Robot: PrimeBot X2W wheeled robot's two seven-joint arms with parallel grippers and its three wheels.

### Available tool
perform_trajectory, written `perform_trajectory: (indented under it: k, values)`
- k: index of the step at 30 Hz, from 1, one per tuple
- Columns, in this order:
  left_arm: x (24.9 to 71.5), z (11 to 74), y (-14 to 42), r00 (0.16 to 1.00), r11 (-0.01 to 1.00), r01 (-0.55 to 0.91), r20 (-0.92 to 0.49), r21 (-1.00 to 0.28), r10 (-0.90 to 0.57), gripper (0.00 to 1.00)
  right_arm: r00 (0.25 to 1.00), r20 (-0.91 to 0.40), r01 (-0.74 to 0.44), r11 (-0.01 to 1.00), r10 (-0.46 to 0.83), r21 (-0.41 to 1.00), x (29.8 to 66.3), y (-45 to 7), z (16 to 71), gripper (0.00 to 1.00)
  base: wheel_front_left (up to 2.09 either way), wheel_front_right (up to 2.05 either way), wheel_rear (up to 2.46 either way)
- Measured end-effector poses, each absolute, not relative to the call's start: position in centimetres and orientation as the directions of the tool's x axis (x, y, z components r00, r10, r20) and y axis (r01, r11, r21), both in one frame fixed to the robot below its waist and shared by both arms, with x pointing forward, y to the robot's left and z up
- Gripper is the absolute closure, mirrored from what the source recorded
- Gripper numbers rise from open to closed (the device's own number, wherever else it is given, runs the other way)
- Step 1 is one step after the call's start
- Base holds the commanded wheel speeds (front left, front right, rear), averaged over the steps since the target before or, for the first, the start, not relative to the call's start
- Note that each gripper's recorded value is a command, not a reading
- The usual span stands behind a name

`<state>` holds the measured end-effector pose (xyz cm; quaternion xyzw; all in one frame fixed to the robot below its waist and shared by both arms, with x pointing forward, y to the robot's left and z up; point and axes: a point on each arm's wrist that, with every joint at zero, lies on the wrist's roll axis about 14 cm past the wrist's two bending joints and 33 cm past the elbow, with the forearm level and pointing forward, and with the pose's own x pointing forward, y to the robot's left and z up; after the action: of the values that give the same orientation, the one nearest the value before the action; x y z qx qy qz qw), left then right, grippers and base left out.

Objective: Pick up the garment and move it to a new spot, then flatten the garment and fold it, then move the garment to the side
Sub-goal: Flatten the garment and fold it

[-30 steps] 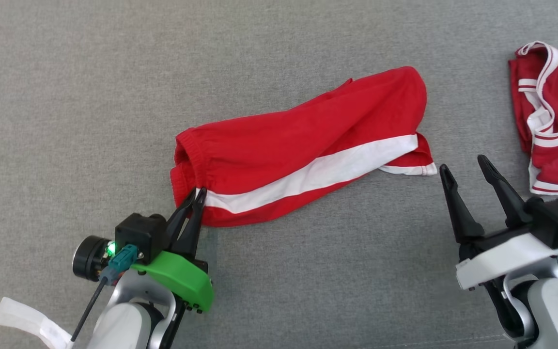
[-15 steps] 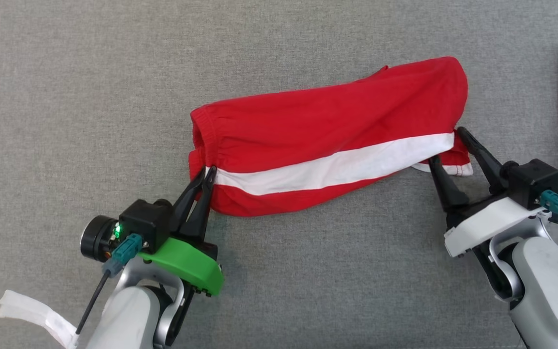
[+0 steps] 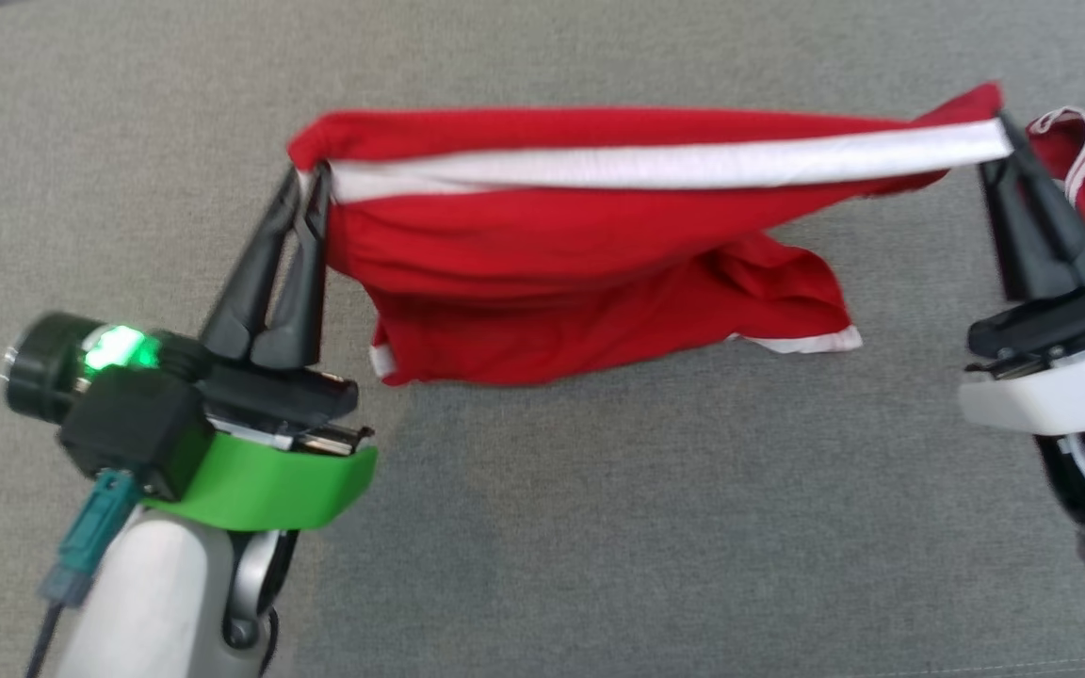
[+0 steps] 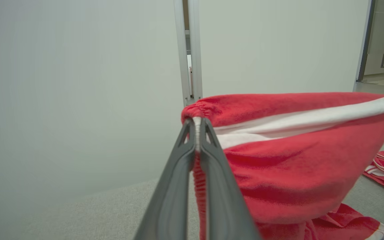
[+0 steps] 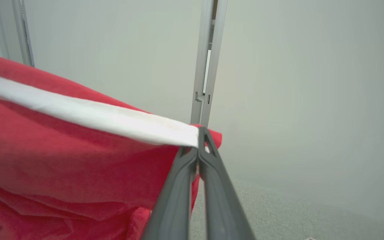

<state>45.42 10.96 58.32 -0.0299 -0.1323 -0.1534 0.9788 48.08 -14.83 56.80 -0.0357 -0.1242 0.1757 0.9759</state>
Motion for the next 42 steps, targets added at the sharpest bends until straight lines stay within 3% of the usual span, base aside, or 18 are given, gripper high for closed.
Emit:
perform_trajectory:
  k: [8,15,22,33,38,42]
  values:
    - [42.4,72.0,9.9,0.735,0.933,0.334,0.581,0.137,-0.349,1.00,0.823,0.471,-0.182,0.932,0.319,-0.314,44.1,-17.5,70.5,1.00,0.00,0.00,0.00]
    - [40.6,76.8,9.0,0.648,0.917,0.365,0.664,0.161,-0.374,1.00,0.811,0.501,-0.147,0.934,0.302,-0.325,41.9,-18.8,74.0,1.00,0.00,0.00,0.00]
    - [45.6,75.1,7.0,0.678,0.882,0.458,0.599,0.109,-0.427,1.00,0.833,0.469,-0.174,0.944,0.293,-0.281,45.5,-19.8,73.6,1.00,0.00,0.00,0.00]
    - [59.7,71.4,7.5,0.788,0.908,0.417,0.512,-0.036,-0.341,1.00,0.842,0.479,-0.227,0.968,0.250,-0.106,57.3,-18.7,73.6,1.00,0.00,0.00,0.00]
    - [63.7,66.2,8.8,0.887,0.933,0.343,0.366,-0.109,-0.283,1.00,0.870,0.420,-0.275,0.961,0.258,-0.019,60.7,-15.7,71.4,1.00,0.00,0.00,0.00]
    - [64.5,58.9,9.3,0.953,0.940,0.279,0.176,-0.194,-0.247,1.00,0.914,0.290,-0.306,0.951,0.283,0.035,61.7,-13.4,65.7,1.00,0.00,0.00,0.00]
